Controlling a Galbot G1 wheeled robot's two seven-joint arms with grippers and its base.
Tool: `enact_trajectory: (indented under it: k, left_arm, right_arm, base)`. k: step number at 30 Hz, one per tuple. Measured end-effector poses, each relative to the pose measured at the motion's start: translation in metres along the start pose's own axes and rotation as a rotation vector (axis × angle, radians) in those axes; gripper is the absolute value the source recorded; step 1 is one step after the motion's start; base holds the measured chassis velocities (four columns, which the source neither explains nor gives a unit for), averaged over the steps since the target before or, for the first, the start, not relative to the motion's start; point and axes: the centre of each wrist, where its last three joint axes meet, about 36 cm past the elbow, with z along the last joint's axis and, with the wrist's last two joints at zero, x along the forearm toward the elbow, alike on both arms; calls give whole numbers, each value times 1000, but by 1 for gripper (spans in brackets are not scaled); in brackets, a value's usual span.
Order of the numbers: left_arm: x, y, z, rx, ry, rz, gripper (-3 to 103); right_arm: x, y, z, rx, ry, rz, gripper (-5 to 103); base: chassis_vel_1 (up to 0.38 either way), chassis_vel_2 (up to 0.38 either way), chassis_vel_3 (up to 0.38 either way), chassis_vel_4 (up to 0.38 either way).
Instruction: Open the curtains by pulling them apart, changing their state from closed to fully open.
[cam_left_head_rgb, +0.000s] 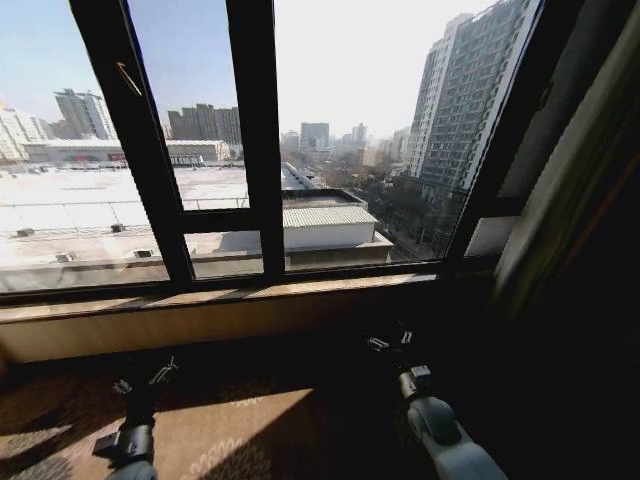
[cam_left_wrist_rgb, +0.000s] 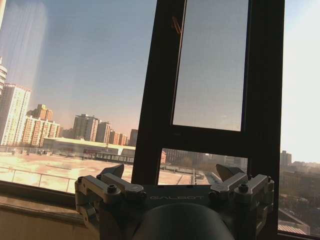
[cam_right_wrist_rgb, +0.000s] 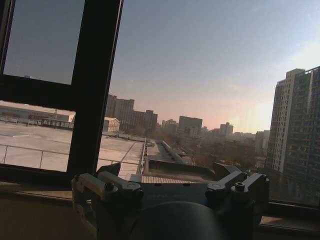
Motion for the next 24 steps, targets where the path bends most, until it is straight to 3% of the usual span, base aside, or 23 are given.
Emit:
enact_trajectory:
  k: [24]
  left_arm:
    - [0,0,0,0,-1,1,100]
  right_arm:
    - [0,0,0,0,-1,0,100]
  base:
    - [-7,17,14,-10]
